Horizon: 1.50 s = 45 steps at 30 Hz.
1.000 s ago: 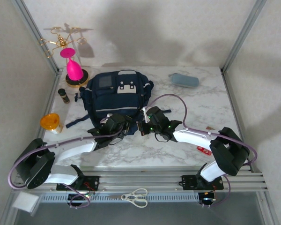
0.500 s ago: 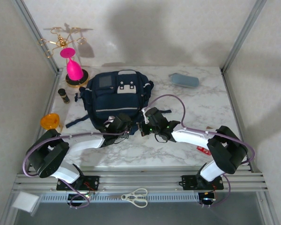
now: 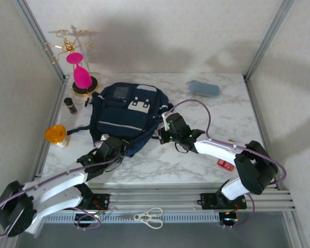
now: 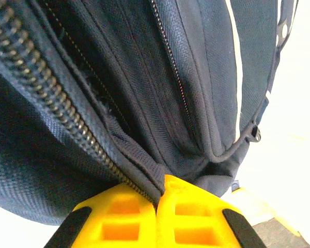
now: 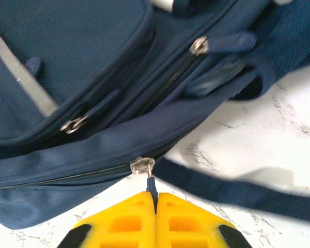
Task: Pack the student bag
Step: Zip the student bag at the center of the table, then rotate the student bag at the center of the table.
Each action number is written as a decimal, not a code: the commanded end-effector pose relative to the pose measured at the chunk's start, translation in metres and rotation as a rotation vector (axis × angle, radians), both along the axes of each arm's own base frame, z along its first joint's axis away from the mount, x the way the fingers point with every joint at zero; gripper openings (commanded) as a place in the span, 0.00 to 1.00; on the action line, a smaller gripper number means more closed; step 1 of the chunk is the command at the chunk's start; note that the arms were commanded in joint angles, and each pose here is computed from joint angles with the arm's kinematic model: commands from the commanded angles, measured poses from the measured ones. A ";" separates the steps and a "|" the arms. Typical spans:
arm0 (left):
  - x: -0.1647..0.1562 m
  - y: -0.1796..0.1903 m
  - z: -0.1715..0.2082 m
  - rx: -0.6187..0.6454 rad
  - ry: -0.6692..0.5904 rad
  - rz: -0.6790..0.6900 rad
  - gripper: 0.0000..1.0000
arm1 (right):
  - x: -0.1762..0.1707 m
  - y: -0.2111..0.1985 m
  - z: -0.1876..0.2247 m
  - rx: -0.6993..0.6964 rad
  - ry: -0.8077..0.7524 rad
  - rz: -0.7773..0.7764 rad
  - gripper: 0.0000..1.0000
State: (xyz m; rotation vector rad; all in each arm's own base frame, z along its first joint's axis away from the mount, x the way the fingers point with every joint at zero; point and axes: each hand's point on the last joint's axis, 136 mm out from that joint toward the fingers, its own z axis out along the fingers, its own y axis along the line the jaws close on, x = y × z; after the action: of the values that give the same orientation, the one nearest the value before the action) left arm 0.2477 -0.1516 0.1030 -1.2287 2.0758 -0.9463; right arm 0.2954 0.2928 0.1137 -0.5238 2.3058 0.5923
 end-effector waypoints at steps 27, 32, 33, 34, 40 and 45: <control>0.002 0.057 -0.015 0.315 0.044 -0.098 0.09 | 0.053 -0.003 0.007 0.176 0.163 -0.148 0.40; 0.004 0.070 0.005 0.404 0.024 -0.068 0.42 | 0.072 0.018 0.012 0.157 0.219 -0.231 0.48; 0.005 0.073 0.008 0.425 0.025 -0.064 0.44 | 0.077 0.021 0.009 0.152 0.237 -0.253 0.48; 0.005 0.074 0.012 0.441 0.025 -0.065 0.44 | 0.081 0.024 0.008 0.148 0.246 -0.259 0.47; 0.012 0.073 0.037 0.502 -0.006 -0.090 0.45 | 0.106 0.036 -0.006 0.107 0.328 -0.350 0.48; 0.015 0.076 0.056 0.537 -0.033 -0.077 0.48 | 0.124 0.021 -0.024 0.038 0.343 -0.505 0.49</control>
State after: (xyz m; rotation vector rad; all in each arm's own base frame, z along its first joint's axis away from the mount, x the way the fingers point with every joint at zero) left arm 0.2642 -0.0874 0.1494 -0.8792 2.1747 -0.4907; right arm 0.4162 0.3336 0.1038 0.0592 2.5495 0.6430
